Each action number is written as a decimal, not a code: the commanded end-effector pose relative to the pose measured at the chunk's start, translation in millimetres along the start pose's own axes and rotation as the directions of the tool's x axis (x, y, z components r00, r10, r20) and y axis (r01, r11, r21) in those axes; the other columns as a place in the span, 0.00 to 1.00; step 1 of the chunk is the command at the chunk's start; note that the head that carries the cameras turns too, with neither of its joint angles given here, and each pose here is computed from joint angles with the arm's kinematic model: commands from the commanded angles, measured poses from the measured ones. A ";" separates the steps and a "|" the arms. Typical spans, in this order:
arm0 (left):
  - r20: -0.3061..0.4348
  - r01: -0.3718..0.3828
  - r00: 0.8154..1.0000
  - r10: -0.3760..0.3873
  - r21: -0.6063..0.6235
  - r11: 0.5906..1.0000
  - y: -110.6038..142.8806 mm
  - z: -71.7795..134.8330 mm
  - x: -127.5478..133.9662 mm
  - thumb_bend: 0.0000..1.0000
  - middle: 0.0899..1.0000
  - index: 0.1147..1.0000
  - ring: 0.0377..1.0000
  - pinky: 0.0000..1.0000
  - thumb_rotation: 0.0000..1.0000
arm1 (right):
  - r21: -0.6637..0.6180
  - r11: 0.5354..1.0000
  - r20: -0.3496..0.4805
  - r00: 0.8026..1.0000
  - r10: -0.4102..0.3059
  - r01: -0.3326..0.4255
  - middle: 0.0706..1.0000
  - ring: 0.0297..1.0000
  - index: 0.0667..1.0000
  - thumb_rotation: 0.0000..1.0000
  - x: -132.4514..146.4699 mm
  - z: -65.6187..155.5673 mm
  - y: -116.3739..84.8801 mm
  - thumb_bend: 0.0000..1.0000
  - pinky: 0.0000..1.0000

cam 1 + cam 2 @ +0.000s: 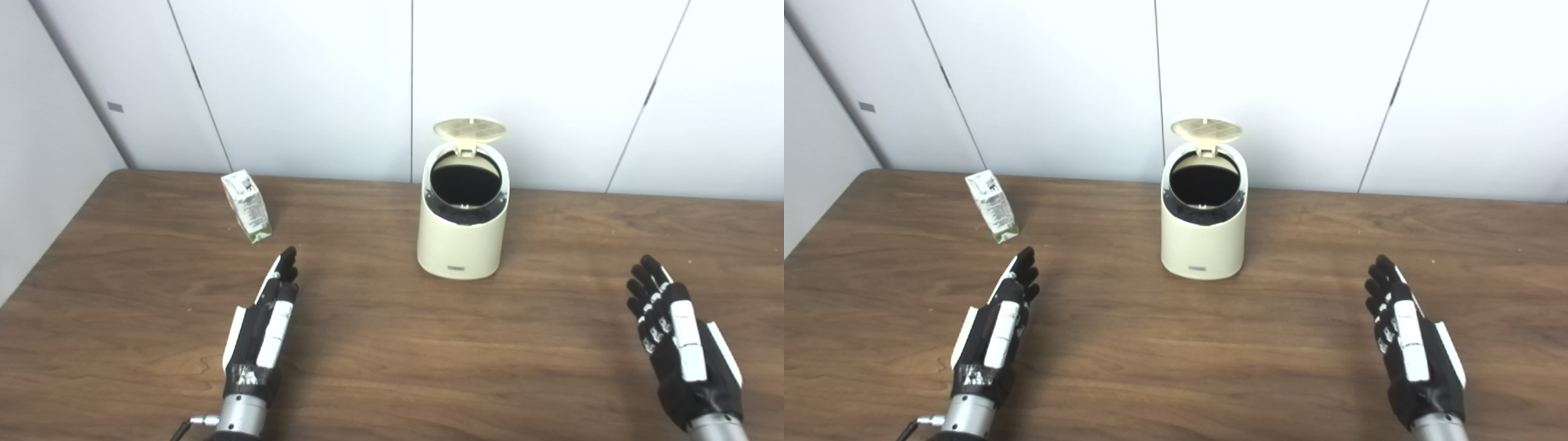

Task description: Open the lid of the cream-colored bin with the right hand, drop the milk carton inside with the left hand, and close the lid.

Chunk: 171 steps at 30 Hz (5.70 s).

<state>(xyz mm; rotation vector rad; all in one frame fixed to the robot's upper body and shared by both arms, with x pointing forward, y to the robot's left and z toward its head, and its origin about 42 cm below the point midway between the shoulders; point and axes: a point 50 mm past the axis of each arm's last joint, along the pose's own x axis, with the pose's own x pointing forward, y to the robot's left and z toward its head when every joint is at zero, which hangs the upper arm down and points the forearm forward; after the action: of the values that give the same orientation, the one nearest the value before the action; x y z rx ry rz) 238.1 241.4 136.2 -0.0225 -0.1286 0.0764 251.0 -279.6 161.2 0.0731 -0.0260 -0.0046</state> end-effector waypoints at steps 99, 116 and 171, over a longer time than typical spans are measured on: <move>-0.040 -0.044 0.990 0.132 0.818 0.574 117.8 111.2 236.5 0.51 0.45 0.42 0.44 0.46 0.00 | 0.041 0.991 0.043 0.991 0.129 -0.131 0.96 0.97 1.00 1.00 -9.6 19.4 16.8 0.63 1.00; 0.132 -0.160 0.987 0.091 0.818 0.553 98.7 119.2 221.4 0.48 0.44 0.41 0.42 0.33 0.00 | 0.066 0.992 0.041 0.993 0.109 -0.112 0.94 0.97 1.00 1.00 -7.5 20.2 16.7 0.63 1.00; 0.694 -0.213 0.587 -0.417 0.629 0.747 -105.1 173.3 169.8 0.48 0.44 0.42 0.42 0.43 0.00 | 0.052 0.995 0.032 0.996 0.087 -0.089 0.93 0.98 0.99 1.00 -9.8 1.4 24.4 0.61 1.00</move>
<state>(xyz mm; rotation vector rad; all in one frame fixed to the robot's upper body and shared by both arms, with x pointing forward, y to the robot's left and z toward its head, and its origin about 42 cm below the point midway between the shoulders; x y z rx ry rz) 391.0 157.8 311.2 0.8205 -0.8934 -0.0310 238.0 -255.8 151.9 0.1350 0.0219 0.0817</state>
